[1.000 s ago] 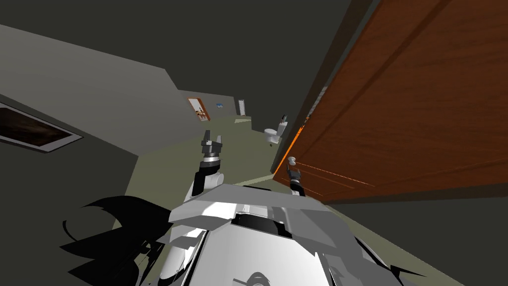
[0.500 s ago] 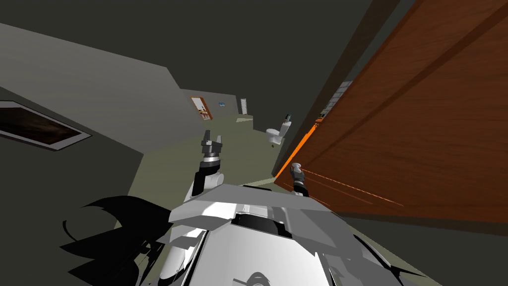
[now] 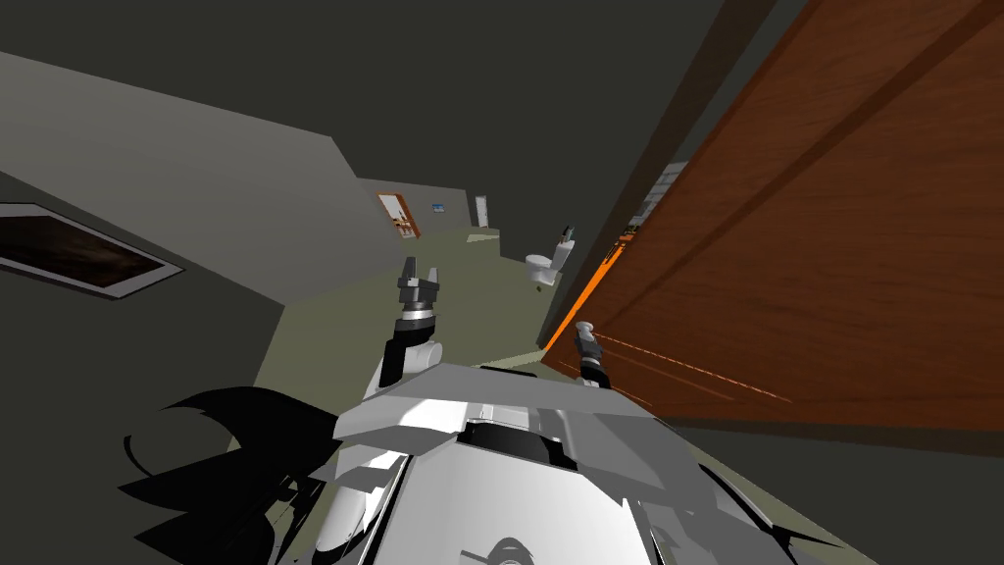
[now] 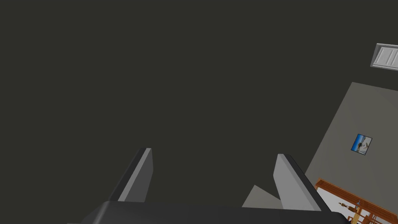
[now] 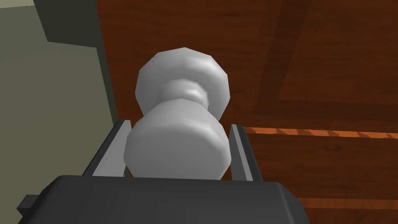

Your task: Pull the door open

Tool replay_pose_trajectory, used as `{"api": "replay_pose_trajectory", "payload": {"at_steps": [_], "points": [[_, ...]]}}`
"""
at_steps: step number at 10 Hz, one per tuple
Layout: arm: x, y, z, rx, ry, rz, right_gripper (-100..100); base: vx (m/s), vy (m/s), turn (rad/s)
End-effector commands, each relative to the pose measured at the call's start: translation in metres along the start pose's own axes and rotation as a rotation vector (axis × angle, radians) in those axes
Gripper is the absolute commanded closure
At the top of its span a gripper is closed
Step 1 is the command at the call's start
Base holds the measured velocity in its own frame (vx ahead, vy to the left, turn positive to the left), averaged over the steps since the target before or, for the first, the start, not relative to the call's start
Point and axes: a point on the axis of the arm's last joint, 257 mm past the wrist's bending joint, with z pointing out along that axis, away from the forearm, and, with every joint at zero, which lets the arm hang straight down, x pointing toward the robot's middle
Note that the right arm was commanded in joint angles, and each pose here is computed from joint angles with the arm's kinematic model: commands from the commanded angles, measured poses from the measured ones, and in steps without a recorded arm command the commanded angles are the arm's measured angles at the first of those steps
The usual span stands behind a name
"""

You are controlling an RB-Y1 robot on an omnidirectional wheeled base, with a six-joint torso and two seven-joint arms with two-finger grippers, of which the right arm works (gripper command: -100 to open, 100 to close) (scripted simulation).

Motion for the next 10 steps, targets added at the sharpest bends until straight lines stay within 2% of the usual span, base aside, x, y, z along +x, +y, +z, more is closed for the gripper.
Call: {"api": "replay_pose_trajectory", "payload": {"at_steps": [1,3,10], "points": [[0.001,-0.002,0.0003,0.001,0.003,0.003,100,0.000,0.000,0.000],[0.001,-0.001,-0.0039,0.032,0.004,0.004,100,-0.158,-0.030,0.129],[0.002,-0.006,-0.0187,0.134,0.005,0.021,100,-0.222,-0.025,0.111]]}}
